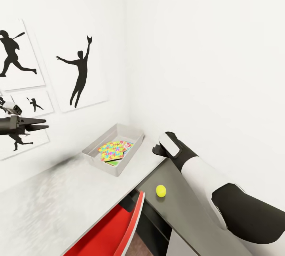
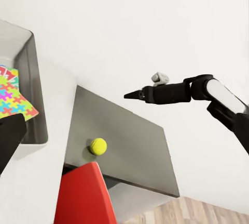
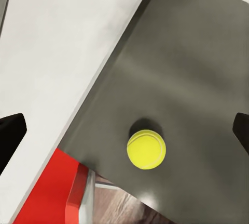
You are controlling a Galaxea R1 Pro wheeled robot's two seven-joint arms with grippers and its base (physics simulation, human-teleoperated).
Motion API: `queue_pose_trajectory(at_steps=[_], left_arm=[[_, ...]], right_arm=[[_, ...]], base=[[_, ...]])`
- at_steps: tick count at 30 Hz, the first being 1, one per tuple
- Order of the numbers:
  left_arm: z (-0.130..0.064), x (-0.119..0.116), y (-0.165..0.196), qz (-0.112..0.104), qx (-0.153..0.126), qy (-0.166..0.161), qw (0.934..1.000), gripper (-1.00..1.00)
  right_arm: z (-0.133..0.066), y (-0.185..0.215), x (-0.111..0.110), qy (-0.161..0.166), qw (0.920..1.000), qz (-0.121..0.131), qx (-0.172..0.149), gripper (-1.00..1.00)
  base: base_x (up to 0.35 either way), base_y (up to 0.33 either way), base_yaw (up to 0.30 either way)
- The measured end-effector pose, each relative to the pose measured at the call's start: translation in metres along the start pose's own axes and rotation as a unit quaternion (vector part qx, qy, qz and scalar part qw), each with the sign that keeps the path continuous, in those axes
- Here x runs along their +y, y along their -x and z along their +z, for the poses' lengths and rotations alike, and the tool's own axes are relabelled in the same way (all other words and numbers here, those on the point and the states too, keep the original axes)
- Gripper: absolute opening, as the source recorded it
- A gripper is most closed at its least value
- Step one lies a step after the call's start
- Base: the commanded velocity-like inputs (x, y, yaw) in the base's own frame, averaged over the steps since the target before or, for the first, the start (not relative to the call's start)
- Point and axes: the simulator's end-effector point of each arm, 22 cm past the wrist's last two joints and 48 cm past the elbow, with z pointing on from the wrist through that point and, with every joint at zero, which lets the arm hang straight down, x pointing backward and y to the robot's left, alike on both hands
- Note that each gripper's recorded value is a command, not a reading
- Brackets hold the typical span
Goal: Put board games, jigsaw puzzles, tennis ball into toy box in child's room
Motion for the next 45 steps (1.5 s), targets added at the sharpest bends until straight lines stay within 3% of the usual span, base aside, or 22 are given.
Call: queue_pose_trajectory(at_steps=[14,45], left_arm=[[-0.002,-0.009,0.008,0.012,-0.008,-0.005,0.9999,1.0],[0.007,0.011,0.003,-0.002,-0.004,-0.003,1.0,1.0]], right_arm=[[0.001,-0.002,-0.001,-0.002,1.0,0.0,0.002,1.0],[0.03,-0.027,-0.006,-0.007,0.9993,-0.002,0.037,1.0]], base=[[0.0,0.0,0.0],[0.0,0.0,0.0]])
